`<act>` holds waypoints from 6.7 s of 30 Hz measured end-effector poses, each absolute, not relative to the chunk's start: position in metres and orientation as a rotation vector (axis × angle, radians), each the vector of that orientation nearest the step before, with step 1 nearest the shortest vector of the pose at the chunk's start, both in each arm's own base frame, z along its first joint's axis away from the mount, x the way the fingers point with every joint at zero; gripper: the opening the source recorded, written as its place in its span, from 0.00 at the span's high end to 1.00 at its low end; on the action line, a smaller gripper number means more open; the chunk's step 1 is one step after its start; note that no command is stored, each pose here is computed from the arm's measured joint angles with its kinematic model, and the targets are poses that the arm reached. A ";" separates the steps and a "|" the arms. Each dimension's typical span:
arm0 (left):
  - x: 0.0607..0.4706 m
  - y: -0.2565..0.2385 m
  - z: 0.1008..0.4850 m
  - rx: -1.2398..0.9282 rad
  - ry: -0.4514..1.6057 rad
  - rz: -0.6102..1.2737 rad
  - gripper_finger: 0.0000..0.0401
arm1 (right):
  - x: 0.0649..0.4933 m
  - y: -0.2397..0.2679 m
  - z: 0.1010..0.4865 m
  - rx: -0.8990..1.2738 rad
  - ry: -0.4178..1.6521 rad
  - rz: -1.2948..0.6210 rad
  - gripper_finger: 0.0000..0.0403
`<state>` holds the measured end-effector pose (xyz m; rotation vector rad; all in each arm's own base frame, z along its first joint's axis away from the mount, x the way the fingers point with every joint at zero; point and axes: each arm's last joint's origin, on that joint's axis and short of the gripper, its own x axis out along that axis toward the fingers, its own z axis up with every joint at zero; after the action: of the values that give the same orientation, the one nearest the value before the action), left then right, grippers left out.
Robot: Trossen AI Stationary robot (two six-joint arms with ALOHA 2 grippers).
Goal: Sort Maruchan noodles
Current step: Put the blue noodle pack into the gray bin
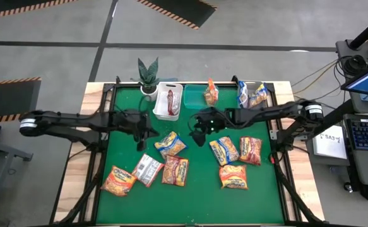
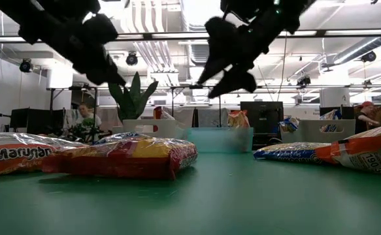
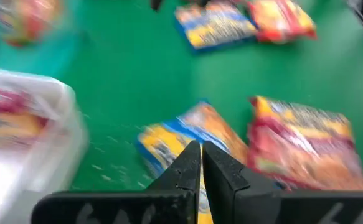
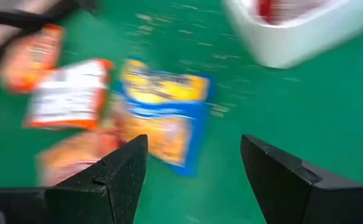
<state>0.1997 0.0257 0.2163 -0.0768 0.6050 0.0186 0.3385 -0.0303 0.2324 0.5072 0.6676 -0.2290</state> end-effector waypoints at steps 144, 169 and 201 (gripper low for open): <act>0.178 0.019 0.287 0.385 0.087 0.284 1.00 | 0.234 -0.109 0.344 -0.087 1.339 -0.578 0.68; 0.191 0.019 0.275 0.390 0.161 0.270 1.00 | 0.199 -0.132 0.288 -0.509 1.864 -0.115 0.68; 0.192 0.019 0.274 0.394 0.166 0.269 1.00 | 0.192 -0.125 0.227 -0.429 1.874 -0.056 0.44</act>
<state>0.1922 0.0195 0.2735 0.3938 0.1662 0.2687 0.1925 -0.1253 0.2267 -0.4293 1.8744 -0.0562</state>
